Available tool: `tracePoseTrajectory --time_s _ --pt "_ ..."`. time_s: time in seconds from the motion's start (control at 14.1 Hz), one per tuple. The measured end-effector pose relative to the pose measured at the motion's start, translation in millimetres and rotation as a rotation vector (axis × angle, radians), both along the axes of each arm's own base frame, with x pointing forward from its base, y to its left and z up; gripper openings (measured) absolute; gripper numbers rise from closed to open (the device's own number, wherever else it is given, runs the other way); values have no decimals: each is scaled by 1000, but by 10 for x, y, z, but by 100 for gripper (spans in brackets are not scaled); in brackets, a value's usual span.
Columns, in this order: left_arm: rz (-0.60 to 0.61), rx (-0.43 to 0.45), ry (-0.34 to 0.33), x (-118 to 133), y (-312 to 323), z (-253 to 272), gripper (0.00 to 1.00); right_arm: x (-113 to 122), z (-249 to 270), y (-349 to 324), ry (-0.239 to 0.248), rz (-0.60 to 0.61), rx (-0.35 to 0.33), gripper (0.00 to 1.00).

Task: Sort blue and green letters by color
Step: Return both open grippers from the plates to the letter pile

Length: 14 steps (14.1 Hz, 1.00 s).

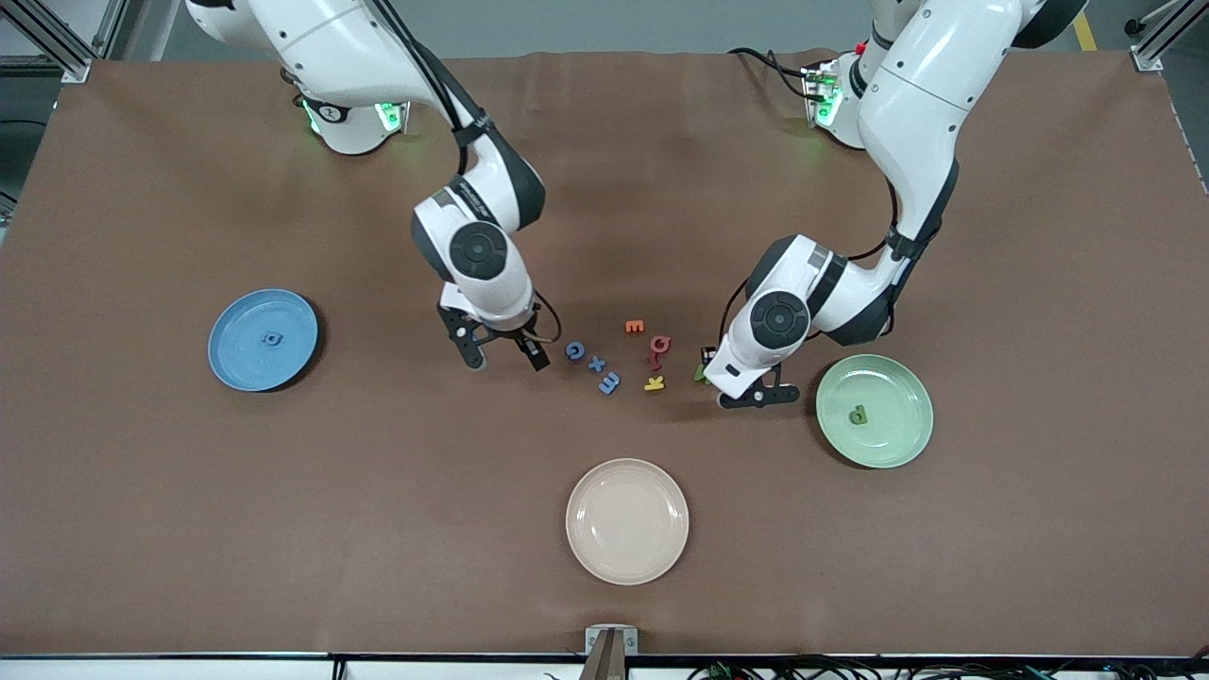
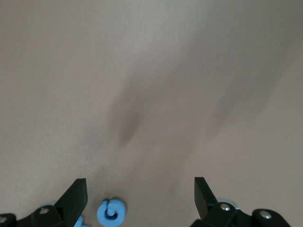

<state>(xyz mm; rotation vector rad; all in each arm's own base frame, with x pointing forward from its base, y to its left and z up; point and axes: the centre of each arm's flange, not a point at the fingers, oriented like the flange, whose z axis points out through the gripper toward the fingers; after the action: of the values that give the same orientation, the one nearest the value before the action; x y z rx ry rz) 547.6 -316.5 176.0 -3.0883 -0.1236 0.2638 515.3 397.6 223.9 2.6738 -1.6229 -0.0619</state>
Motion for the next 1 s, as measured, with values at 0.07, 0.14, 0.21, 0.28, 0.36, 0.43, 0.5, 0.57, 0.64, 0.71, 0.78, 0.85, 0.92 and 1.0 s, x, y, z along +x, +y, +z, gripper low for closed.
tracePoseTrajectory --time_s 0.07,0.14,0.21,0.28,0.36,0.43,0.5,0.57,0.64,0.71,0.78,0.85,0.92,1.0 --pt "0 1 2 -6 3 -7 64 5 -83 114 1 -35 -1 100" --pt "0 2 3 -13 6 -15 64 -9 -171 221 4 -59 -4 100" --pt "0 0 2 -18 7 -23 62 -33 -258 320 7 -75 -7 100" --pt "0 -3 -3 -19 5 -26 59 -47 -325 398 9 -90 -9 99" --pt "0 -6 -7 -19 4 -29 54 -43 -369 443 8 -99 -10 98" --pt "0 -6 -8 -19 4 -30 54 -26 -389 469 6 -108 -9 98" --pt "0 -10 -12 -16 -5 -22 47 -10 -400 483 5 -115 -7 98" --pt "-2 -13 -17 -16 -18 -16 38 1 -408 499 4 -122 -6 97" --pt "-2 -14 -18 -16 -19 -17 38 3 -422 518 4 -124 -6 97" --pt "-1 -17 -22 -12 -25 -11 30 -5 -447 535 5 -124 -7 95" --pt "3 -17 -23 -11 -25 -8 27 -19 -473 550 7 -123 -9 95" --pt "11 -17 -24 -8 -23 -7 27 -34 -495 562 9 -121 -11 89" --pt "15 -17 -25 -5 -20 -7 27 -43 -509 571 10 -120 -12 89" --pt "17 -17 -26 -1 -15 -5 27 -38 -504 580 8 -120 -10 84"
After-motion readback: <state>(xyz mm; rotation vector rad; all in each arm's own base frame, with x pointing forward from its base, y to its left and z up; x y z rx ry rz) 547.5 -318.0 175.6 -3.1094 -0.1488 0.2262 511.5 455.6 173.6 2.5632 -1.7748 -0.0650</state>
